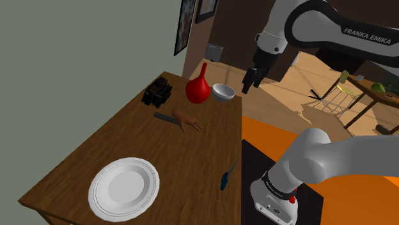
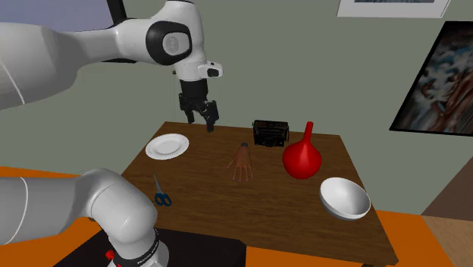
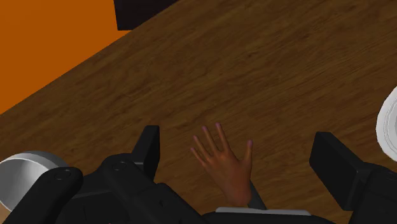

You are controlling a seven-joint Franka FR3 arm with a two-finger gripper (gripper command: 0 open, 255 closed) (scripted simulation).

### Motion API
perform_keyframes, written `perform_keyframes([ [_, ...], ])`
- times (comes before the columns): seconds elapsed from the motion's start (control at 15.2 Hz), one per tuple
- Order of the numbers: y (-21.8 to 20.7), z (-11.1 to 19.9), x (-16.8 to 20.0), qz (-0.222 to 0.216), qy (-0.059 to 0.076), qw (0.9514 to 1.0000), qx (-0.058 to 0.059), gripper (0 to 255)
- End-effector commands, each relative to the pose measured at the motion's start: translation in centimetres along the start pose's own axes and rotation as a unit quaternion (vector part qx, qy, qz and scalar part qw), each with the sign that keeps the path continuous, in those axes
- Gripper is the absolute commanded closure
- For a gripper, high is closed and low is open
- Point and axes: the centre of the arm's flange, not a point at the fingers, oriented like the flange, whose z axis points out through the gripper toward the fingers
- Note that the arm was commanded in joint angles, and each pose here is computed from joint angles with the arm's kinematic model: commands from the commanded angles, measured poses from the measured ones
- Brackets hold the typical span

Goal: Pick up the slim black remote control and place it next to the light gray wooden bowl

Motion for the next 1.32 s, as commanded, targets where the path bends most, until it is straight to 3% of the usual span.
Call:
perform_keyframes([
  [0.0,0.0,0.0,0.0,0.0,0.0,1.0,0.0,0],
  [0.59,-0.5,7.5,10.0,-0.065,-0.024,0.9976,0.003,0],
  [1.25,-2.7,16.4,20.4,-0.136,-0.051,0.9893,0.007,0],
])
